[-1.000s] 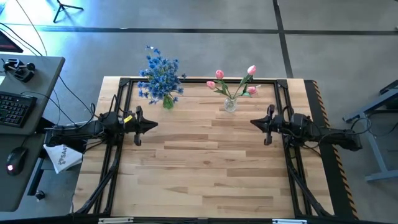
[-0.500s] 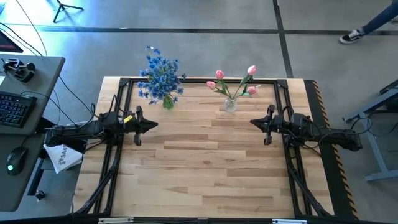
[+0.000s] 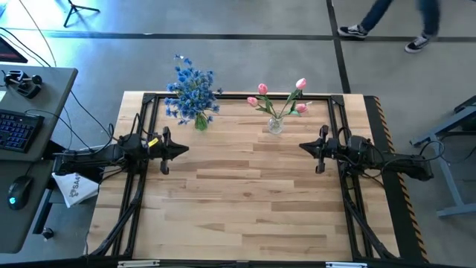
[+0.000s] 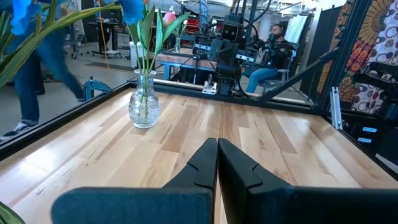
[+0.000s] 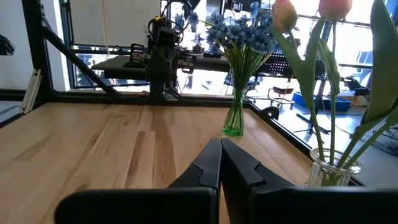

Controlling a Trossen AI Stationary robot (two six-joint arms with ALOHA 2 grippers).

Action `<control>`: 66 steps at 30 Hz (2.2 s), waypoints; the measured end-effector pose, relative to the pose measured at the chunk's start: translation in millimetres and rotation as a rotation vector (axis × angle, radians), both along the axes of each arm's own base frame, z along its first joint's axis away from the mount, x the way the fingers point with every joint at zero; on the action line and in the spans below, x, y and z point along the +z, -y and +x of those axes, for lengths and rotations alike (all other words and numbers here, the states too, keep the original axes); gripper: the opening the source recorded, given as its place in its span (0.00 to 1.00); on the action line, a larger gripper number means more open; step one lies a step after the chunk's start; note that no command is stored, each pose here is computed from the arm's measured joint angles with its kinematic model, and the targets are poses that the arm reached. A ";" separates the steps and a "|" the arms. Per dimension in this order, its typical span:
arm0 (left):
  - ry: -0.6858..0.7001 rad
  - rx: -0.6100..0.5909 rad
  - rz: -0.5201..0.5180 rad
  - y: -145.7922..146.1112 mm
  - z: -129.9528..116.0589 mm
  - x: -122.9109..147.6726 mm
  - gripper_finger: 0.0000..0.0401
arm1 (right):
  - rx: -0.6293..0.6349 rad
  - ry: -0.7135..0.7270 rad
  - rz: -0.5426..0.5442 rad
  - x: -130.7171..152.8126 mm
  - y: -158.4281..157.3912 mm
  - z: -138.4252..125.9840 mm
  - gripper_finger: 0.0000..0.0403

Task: Sort flowers into vase by color
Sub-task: Return to Home Position

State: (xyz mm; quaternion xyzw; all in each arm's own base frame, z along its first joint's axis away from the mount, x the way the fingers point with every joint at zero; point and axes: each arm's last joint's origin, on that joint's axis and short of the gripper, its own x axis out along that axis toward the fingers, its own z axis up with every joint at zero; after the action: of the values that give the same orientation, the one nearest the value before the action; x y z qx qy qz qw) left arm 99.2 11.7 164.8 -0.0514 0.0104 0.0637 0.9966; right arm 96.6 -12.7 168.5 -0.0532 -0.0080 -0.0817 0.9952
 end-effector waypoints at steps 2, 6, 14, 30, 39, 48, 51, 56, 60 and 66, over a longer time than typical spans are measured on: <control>0.000 0.000 0.000 0.0 0.0 0.0 0.00 | 0.000 0.000 0.000 0.0 0.0 0.0 0.00; 0.000 0.000 0.000 0.0 0.0 0.0 0.00 | 0.000 -0.001 0.000 -0.1 0.0 0.0 0.00; 0.067 -0.050 -0.115 5.2 -2.4 5.1 0.00 | 0.000 0.000 0.000 -0.1 0.0 0.0 0.00; 0.047 -0.273 0.034 25.4 -3.1 3.8 0.00 | 0.000 0.000 0.000 -0.1 0.0 0.0 0.00; 0.050 -0.285 0.025 28.2 -3.5 4.1 0.00 | -0.001 0.000 0.000 -0.1 0.0 0.0 0.00; 0.031 -0.286 0.026 28.4 -2.5 2.6 0.00 | 0.000 0.000 0.000 -0.2 0.0 0.0 0.00; 0.029 -0.286 0.026 28.4 -2.5 2.3 0.00 | 0.000 0.000 0.001 -0.2 0.0 0.0 0.00; 0.029 -0.287 0.026 28.4 -2.5 2.4 0.00 | 0.000 0.000 0.000 -0.2 0.0 0.0 0.00; 0.029 -0.287 0.026 28.4 -2.5 2.3 0.00 | 0.000 0.000 0.000 -0.2 0.0 0.0 0.00; 0.029 -0.287 0.026 28.4 -2.5 2.4 0.00 | 0.000 0.000 0.001 -0.2 0.0 0.0 0.00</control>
State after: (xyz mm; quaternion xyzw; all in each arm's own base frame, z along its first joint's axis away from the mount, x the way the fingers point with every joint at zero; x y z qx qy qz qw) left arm 96.7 -16.7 167.1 -0.0376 0.0023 -0.0800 0.9961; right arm 96.6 -12.7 168.3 -0.0528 -0.0078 -0.0819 0.9952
